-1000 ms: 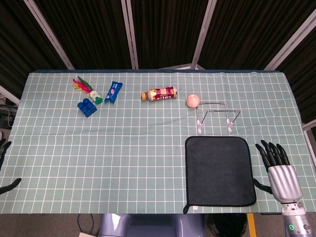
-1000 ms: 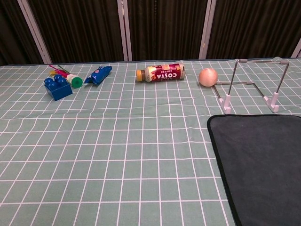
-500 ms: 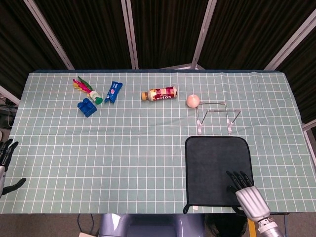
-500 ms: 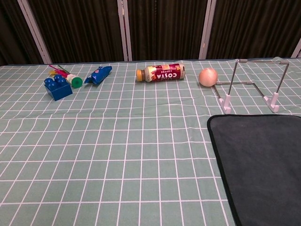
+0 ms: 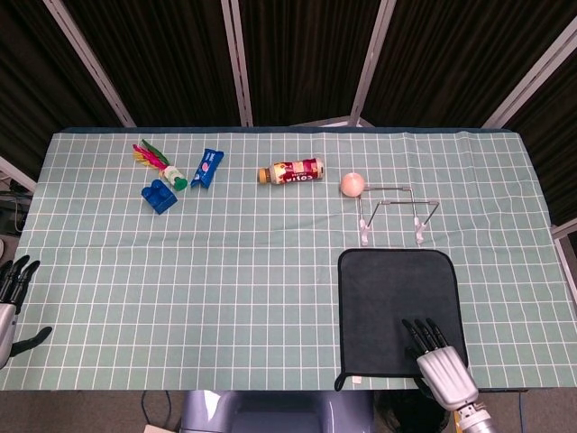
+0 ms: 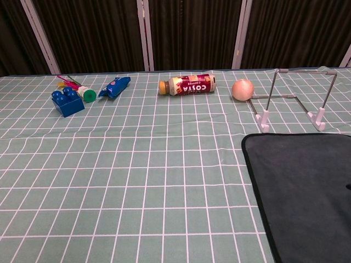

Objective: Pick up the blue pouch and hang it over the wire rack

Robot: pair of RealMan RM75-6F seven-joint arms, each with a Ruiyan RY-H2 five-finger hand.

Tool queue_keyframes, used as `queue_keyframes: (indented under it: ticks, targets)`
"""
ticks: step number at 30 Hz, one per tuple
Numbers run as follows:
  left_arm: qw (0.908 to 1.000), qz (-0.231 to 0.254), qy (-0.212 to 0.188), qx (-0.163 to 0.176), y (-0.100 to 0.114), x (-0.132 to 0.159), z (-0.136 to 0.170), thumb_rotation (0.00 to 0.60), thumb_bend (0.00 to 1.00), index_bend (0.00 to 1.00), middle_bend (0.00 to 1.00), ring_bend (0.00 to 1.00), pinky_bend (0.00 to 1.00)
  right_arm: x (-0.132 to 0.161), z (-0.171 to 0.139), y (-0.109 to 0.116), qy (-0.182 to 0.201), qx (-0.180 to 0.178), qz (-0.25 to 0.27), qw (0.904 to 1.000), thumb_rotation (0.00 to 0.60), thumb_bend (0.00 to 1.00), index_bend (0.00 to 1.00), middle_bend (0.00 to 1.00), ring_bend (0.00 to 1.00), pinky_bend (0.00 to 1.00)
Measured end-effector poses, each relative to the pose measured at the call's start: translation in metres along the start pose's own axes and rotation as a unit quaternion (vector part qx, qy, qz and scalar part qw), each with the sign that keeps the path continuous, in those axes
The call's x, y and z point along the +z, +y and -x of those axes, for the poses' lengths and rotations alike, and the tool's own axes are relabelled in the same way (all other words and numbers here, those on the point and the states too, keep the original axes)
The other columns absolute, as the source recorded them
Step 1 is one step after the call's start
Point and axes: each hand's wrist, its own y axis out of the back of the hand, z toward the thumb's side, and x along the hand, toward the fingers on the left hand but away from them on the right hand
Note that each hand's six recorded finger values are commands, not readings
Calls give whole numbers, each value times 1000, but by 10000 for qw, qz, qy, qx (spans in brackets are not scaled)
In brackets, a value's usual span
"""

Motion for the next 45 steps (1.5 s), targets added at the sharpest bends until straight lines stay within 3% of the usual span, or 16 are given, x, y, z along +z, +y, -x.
queue_keyframes:
  ticks: [24,45]
  targets:
    - [10000,29,-41,-1,1,2,0,600,0,0,0,0,0,7,1,-19,256,-126,-687,9972,600,194,435,0,0,0]
    - [10000,26,-72,-32,-1,3,1,600,0,0,0,0,0,7,1,-22,273,-95,-749,9968,600,332,491,0,0,0]
